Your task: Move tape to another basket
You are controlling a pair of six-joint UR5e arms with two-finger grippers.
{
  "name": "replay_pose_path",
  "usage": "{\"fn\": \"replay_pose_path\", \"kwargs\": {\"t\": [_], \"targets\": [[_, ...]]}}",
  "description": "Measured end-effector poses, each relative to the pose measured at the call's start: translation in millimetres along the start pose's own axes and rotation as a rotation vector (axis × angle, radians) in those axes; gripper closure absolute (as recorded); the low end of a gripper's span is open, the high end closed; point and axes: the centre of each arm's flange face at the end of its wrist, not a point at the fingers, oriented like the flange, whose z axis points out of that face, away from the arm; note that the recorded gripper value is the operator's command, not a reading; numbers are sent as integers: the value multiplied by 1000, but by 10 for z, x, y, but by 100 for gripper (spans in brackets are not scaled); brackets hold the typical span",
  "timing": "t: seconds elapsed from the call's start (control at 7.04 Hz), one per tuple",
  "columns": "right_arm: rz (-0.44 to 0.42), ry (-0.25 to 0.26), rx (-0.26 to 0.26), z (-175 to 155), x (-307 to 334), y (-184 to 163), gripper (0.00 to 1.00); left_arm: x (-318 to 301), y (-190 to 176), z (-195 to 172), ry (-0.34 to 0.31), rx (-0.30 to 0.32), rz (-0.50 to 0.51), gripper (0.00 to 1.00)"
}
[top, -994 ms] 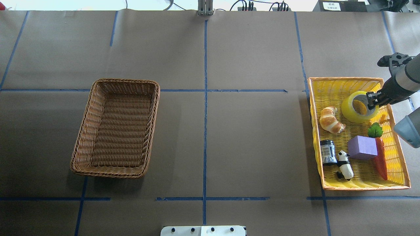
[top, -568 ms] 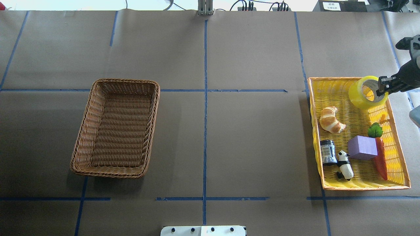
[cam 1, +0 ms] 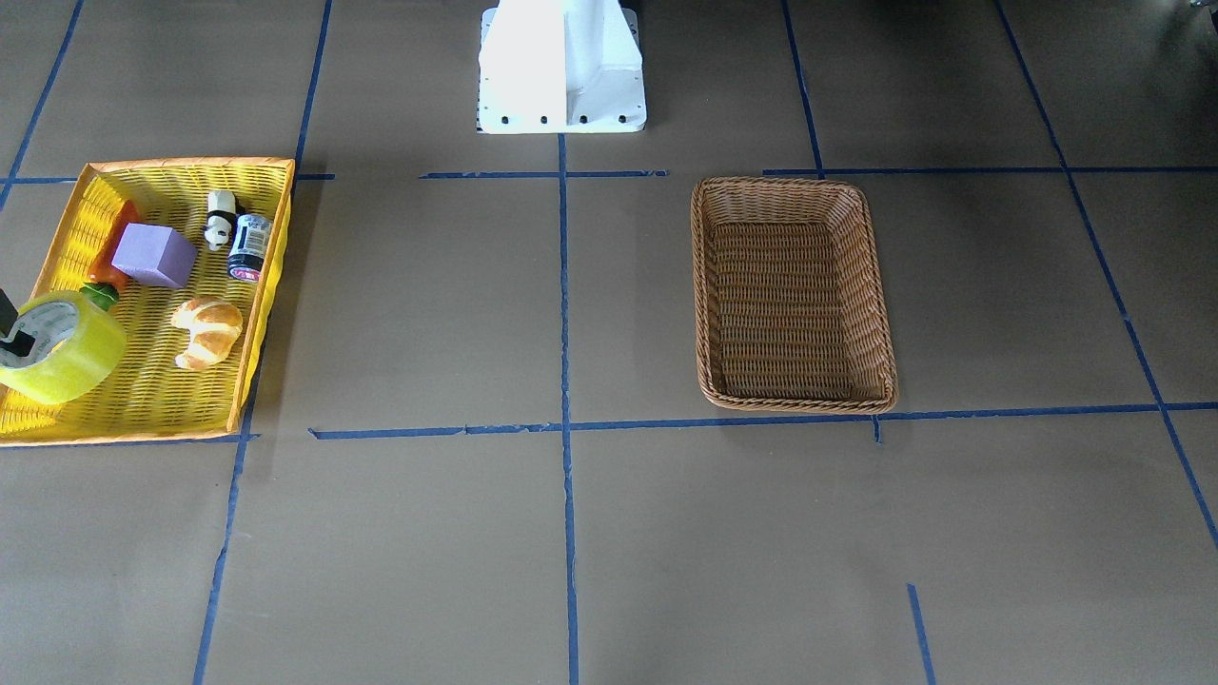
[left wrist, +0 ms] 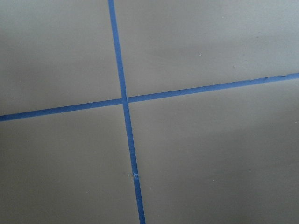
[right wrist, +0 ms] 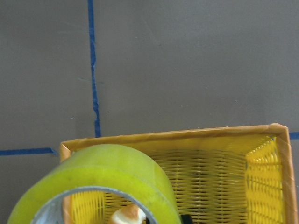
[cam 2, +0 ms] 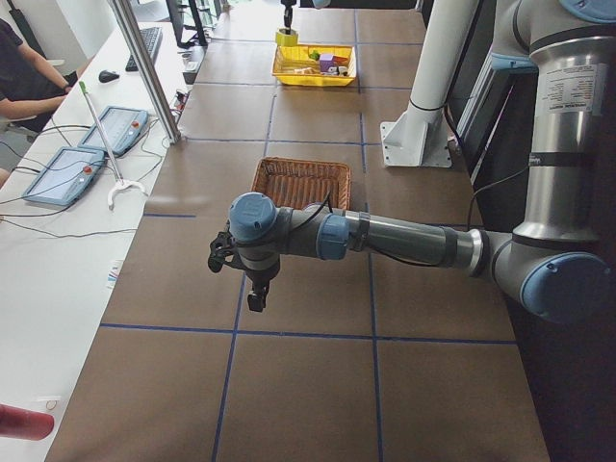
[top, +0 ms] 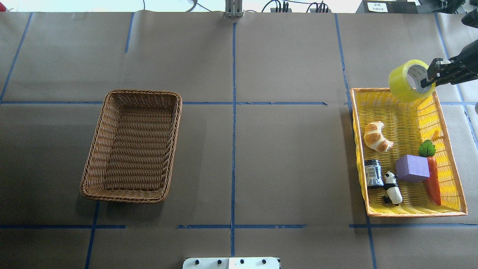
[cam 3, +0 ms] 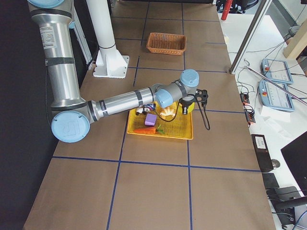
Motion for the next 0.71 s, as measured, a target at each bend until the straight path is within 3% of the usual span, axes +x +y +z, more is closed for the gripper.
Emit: {"fn": "replay_pose_path", "kwargs": {"t": [0.43,0.71], "targets": [[63,-71,13,-40,-1062,112,100,450,-257,-26,22,114,-23,0],[100,-86,63,59,-1654,346,100,1063,-432,189,109,182,-140,0]]}}
